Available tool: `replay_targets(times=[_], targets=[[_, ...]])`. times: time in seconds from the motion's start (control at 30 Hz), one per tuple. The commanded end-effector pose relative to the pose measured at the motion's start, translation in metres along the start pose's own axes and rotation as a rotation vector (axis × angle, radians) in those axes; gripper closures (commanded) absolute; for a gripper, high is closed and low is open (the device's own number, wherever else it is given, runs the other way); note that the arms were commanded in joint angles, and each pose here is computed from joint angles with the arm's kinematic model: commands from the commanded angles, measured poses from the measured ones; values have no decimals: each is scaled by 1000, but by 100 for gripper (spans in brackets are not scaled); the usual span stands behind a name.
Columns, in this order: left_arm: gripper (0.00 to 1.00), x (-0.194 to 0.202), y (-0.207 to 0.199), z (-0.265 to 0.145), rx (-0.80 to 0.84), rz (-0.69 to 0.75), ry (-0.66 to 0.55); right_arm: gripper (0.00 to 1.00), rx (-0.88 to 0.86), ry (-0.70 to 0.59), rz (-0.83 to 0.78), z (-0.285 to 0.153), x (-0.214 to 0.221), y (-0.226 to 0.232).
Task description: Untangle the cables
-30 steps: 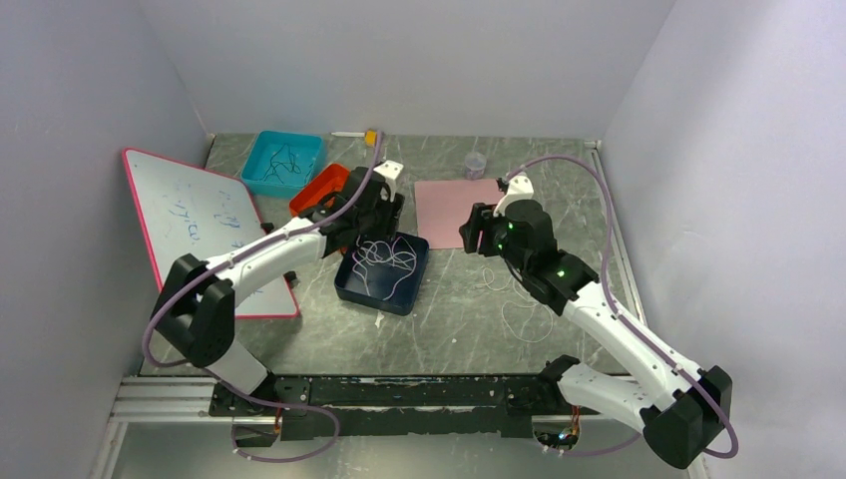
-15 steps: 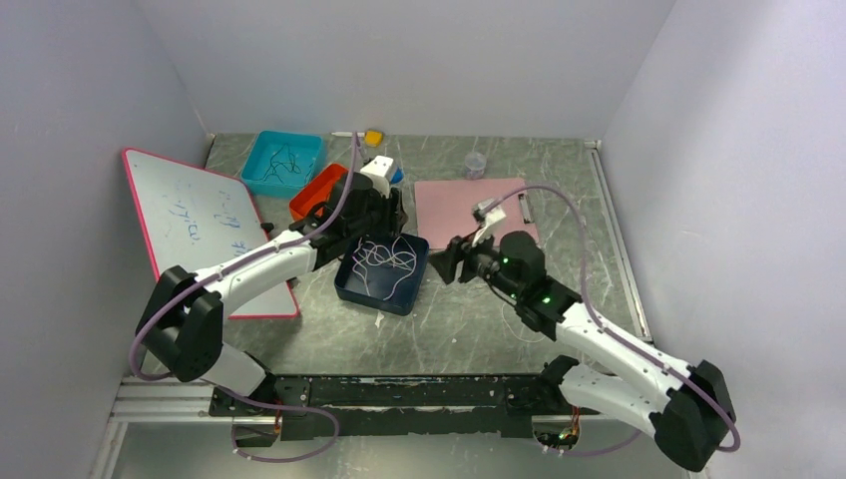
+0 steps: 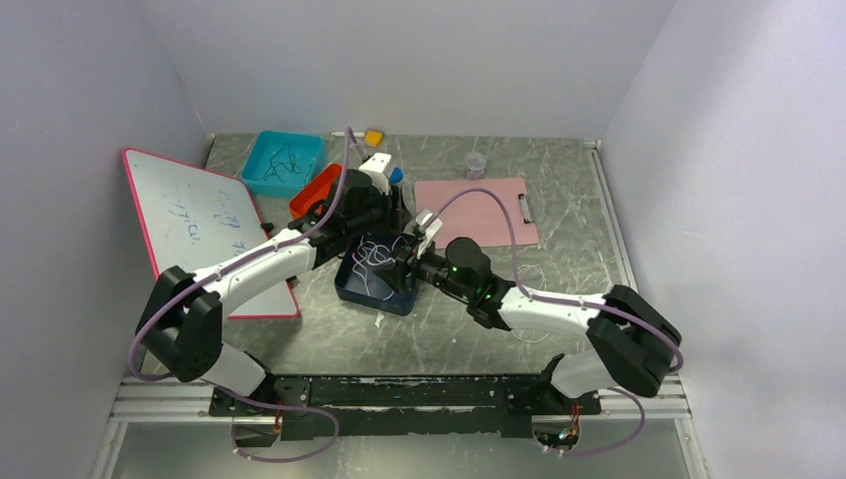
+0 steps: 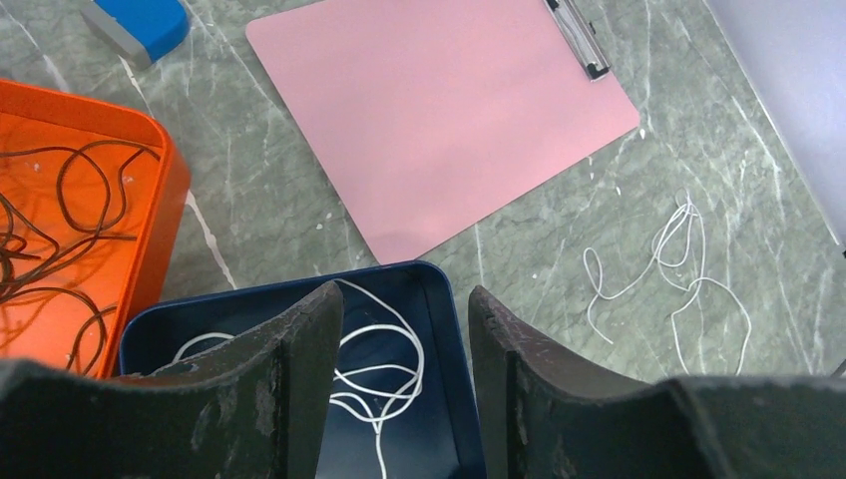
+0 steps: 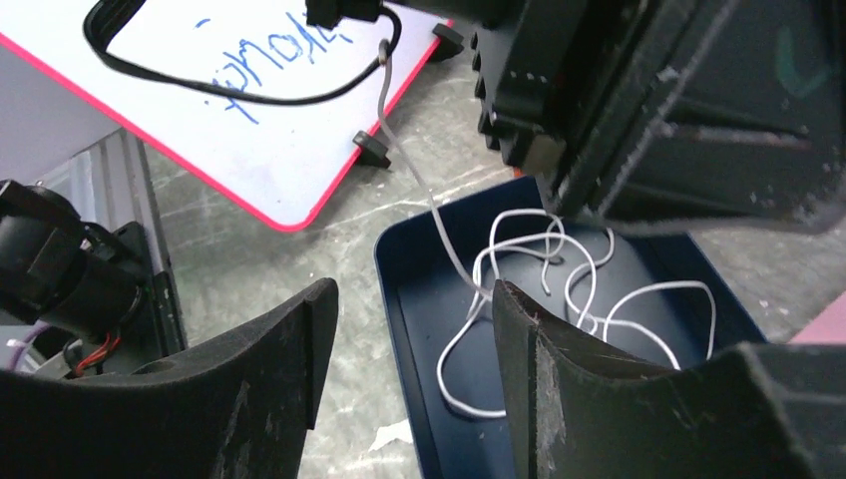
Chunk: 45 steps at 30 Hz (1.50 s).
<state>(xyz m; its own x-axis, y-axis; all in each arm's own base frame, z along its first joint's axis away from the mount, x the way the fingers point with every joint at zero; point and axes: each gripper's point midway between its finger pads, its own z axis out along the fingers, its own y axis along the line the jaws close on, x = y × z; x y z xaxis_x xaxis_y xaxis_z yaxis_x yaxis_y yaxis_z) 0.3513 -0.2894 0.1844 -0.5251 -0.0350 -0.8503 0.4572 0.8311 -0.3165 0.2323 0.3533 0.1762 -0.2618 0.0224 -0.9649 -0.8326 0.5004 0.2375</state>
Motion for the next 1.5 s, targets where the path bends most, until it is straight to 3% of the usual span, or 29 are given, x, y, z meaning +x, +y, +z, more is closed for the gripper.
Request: replay_targets(times=[0.0, 0.13, 0.33, 0.47, 1.0, 1.2, 1.3, 1.47], targets=[[46, -31, -18, -12, 66, -42, -67, 40, -54, -139, -78, 22, -36, 10], [46, -34, -20, -13, 72, -45, -72, 48, -42, -131, -88, 36, -27, 4], [46, -39, -21, -16, 71, -52, -77, 84, -32, -128, -84, 44, -19, -1], [46, -47, -20, -18, 56, -65, -87, 100, -36, -108, -57, 42, -7, -1], [44, -144, -15, -59, 70, -105, -257, 100, 17, 8, 56, 32, 47, -12], [44, -130, 8, -67, -18, -91, -238, 67, 114, 27, 50, 26, 41, -27], [44, -116, 17, -69, -47, -91, -213, 59, 195, 14, 27, 20, 28, -39], [43, -88, 25, -67, -62, -74, -143, 55, 311, 25, -12, 11, 10, -56]])
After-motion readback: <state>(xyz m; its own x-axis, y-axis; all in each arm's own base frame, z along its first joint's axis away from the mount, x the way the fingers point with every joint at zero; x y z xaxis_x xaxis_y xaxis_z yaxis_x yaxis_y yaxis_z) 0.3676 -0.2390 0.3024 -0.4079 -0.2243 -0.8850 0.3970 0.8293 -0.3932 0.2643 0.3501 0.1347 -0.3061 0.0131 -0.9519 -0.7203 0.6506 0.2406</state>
